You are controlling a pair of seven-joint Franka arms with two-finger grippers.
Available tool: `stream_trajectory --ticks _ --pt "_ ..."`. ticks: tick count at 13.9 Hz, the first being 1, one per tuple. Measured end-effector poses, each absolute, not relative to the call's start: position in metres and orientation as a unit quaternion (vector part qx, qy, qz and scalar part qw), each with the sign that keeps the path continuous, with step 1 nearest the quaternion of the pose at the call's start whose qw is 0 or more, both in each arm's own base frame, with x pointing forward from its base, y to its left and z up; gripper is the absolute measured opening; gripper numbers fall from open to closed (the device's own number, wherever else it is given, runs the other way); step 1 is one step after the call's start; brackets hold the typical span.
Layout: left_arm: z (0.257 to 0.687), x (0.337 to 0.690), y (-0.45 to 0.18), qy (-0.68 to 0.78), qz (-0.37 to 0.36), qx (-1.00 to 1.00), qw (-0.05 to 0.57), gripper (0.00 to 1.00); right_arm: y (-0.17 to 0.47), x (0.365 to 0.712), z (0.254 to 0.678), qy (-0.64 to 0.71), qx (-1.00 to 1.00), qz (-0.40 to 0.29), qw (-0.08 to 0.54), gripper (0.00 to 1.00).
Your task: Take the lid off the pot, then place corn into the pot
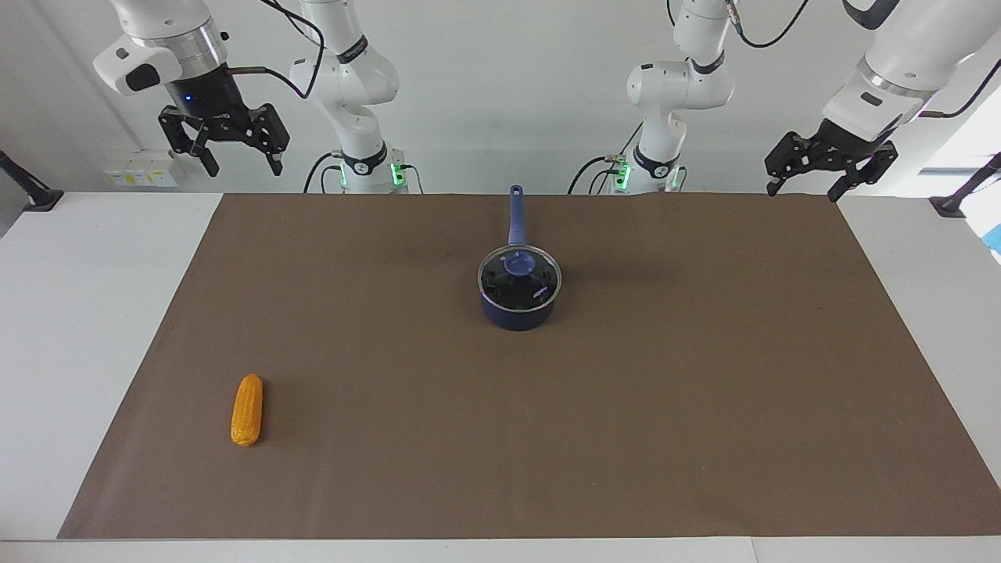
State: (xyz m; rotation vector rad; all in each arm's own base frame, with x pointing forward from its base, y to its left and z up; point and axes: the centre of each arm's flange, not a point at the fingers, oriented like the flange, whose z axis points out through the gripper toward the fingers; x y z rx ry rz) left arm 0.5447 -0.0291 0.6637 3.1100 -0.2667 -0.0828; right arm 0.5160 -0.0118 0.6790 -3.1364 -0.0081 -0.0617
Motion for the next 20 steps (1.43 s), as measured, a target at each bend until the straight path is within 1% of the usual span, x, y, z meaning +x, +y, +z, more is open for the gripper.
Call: stream_trajectory --ticks 20 --pt "0.6596 0.5407 -0.0365 -0.092 -0.038 0.995 0.013 1.0 -0.0118 0.516 0.679 -0.003 -1.0 -0.02 0.002 1.0"
